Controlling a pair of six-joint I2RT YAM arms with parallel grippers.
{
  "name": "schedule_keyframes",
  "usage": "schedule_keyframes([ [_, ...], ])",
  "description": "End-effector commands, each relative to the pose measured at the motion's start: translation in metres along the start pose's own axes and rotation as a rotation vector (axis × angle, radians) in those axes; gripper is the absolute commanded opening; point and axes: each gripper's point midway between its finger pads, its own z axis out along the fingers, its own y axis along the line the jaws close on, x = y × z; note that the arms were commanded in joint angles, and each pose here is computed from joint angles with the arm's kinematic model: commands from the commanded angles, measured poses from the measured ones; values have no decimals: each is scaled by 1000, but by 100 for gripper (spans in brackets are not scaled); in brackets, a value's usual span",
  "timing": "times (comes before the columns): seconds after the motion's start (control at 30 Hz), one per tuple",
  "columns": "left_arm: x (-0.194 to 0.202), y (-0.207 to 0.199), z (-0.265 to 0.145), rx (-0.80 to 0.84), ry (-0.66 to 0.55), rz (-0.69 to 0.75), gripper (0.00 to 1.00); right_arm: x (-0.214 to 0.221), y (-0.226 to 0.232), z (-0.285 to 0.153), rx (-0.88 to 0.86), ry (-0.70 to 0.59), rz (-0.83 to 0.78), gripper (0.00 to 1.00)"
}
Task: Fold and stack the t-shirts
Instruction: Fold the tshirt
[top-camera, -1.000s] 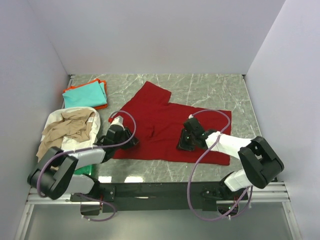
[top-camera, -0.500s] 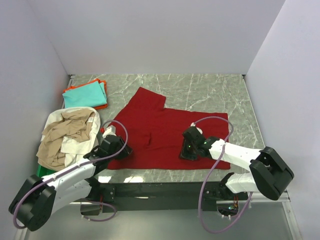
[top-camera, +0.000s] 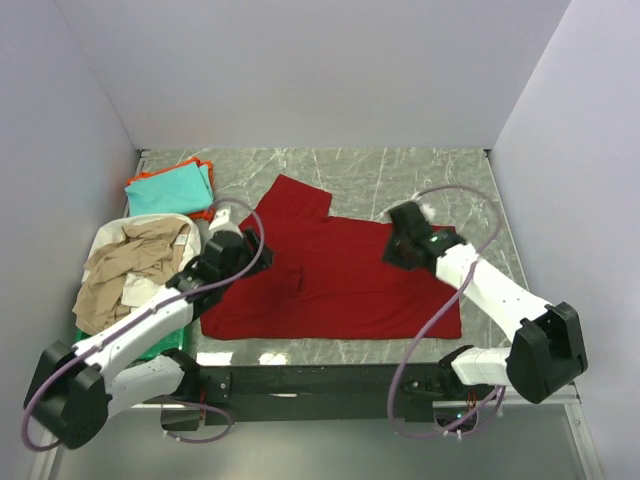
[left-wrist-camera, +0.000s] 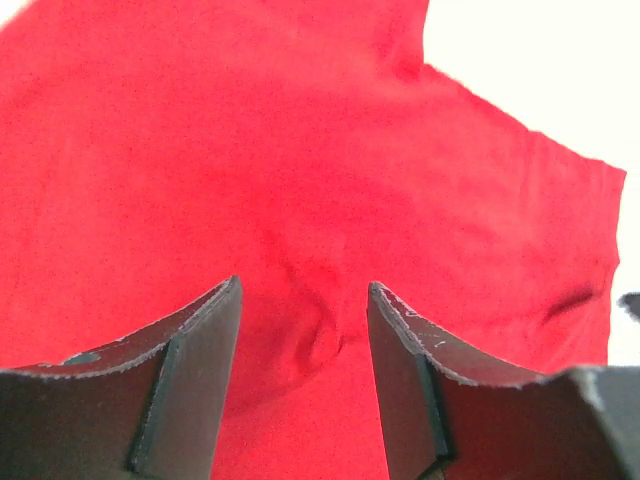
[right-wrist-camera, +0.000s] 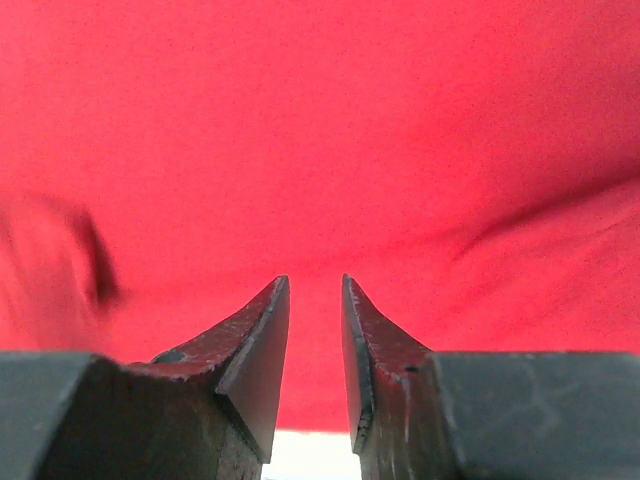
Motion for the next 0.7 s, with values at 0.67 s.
schedule_keyframes([
  [0.67, -154, -44, 175, -22, -2, 261, 65, -204, -195, 99, 373, -78, 287, 34],
])
